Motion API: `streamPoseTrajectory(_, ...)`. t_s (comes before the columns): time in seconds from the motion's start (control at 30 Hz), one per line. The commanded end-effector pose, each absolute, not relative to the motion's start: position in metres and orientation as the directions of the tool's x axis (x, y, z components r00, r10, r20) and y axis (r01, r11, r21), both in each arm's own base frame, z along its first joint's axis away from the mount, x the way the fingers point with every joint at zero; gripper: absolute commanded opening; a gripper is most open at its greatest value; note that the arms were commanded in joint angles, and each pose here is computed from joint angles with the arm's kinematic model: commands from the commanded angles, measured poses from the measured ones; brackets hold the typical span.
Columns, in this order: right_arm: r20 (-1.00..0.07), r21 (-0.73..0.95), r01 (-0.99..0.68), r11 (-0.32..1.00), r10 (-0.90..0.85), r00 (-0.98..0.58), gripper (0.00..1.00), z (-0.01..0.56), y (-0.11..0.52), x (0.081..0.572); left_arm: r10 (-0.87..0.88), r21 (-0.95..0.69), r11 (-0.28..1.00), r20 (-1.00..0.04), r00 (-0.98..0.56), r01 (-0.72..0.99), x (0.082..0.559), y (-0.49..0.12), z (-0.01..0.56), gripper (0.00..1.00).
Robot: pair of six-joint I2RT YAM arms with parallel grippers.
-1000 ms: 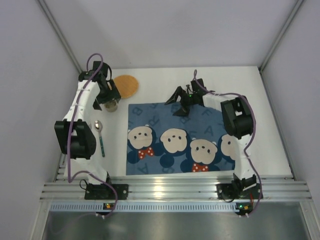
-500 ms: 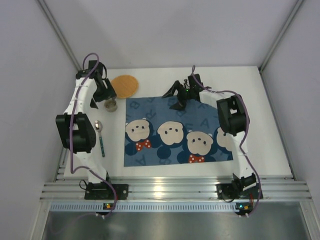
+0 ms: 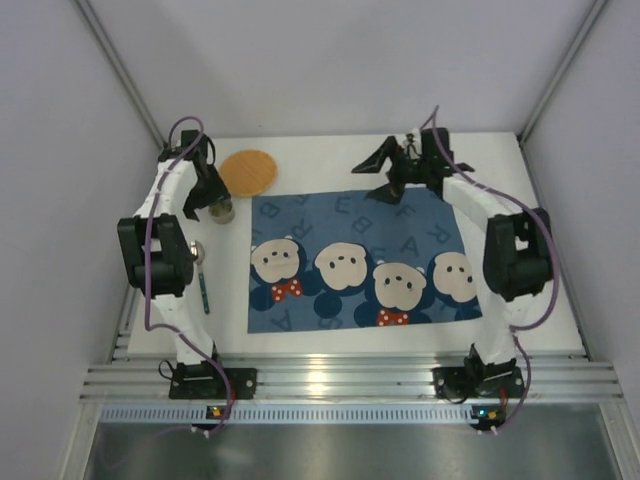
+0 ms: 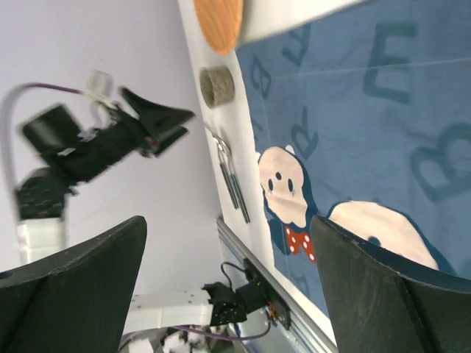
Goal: Set the dinner table for one person
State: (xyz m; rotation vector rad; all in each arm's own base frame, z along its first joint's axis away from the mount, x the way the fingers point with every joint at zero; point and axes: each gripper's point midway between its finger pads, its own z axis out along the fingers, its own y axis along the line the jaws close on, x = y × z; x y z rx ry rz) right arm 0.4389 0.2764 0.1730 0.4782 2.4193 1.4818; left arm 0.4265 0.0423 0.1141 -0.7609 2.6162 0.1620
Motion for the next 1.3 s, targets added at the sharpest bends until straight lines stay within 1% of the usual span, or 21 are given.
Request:
streamPoseTrajectory(0.0,-0.144,0.897,0.108,0.429,0.514,-0.846,0.93,0.217,0.195,0.442,-0.496,-0.005,0.839,-0.418,-0.761,-0.545,0.433,0.051,0.092,0.77)
streamPoseTrajectory(0.03,-0.140,0.891,0.130,0.436,0.533,-0.835,0.93,0.213,0.179,0.439,-0.500,-0.016,0.837,-0.427,-0.753,-0.547,0.438,0.052,0.089,0.76)
streamPoseTrajectory(0.07,-0.162,0.886,0.141,0.441,0.580,-0.798,0.93,0.221,0.149,0.441,-0.503,-0.013,0.836,-0.418,-0.756,-0.549,0.439,0.052,0.082,0.75)
streamPoseTrajectory(0.1,-0.155,0.871,0.180,0.458,0.602,-0.784,0.93,0.214,0.130,0.436,-0.507,-0.020,0.835,-0.416,-0.755,-0.550,0.441,0.053,0.079,0.75)
streamPoseTrajectory(0.17,-0.179,0.862,0.198,0.467,0.645,-0.743,0.93,0.219,0.105,0.432,-0.515,-0.023,0.831,-0.411,-0.752,-0.556,0.446,0.057,0.070,0.73)
streamPoseTrajectory(0.33,-0.193,0.836,0.224,0.502,0.650,-0.735,0.93,0.212,0.091,0.414,-0.507,-0.019,0.837,-0.405,-0.761,-0.548,0.459,0.063,0.059,0.69)
streamPoseTrajectory(0.47,-0.201,0.820,0.242,0.519,0.656,-0.727,0.93,0.210,0.088,0.403,-0.497,-0.029,0.845,-0.409,-0.765,-0.534,0.473,0.065,0.052,0.44)
streamPoseTrajectory(0.5,-0.206,0.819,0.239,0.522,0.655,-0.727,0.93,0.211,0.089,0.403,-0.497,-0.029,0.846,-0.406,-0.767,-0.533,0.474,0.065,0.051,0.43)
streamPoseTrajectory(0.63,-0.218,0.816,0.236,0.528,0.659,-0.720,0.93,0.215,0.088,0.400,-0.503,-0.041,0.844,-0.409,-0.761,-0.535,0.479,0.064,0.054,0.43)
streamPoseTrajectory(0.83,-0.218,0.807,0.247,0.537,0.659,-0.720,0.93,0.213,0.088,0.394,-0.502,-0.061,0.842,-0.450,-0.738,-0.536,0.481,0.066,0.072,0.49)
streamPoseTrajectory(0.9,-0.223,0.803,0.247,0.543,0.657,-0.720,0.93,0.212,0.088,0.393,-0.505,-0.062,0.839,-0.458,-0.732,-0.541,0.480,0.067,0.076,0.49)
streamPoseTrajectory(1.2,-0.226,0.786,0.260,0.561,0.652,-0.723,0.93,0.205,0.088,0.382,-0.519,-0.150,0.834,-0.544,-0.660,-0.532,0.493,0.068,0.104,0.49)
streamPoseTrajectory(1.27,-0.226,0.782,0.264,0.565,0.652,-0.724,0.93,0.202,0.087,0.379,-0.511,-0.181,0.842,-0.568,-0.646,-0.508,0.495,0.065,0.111,0.50)
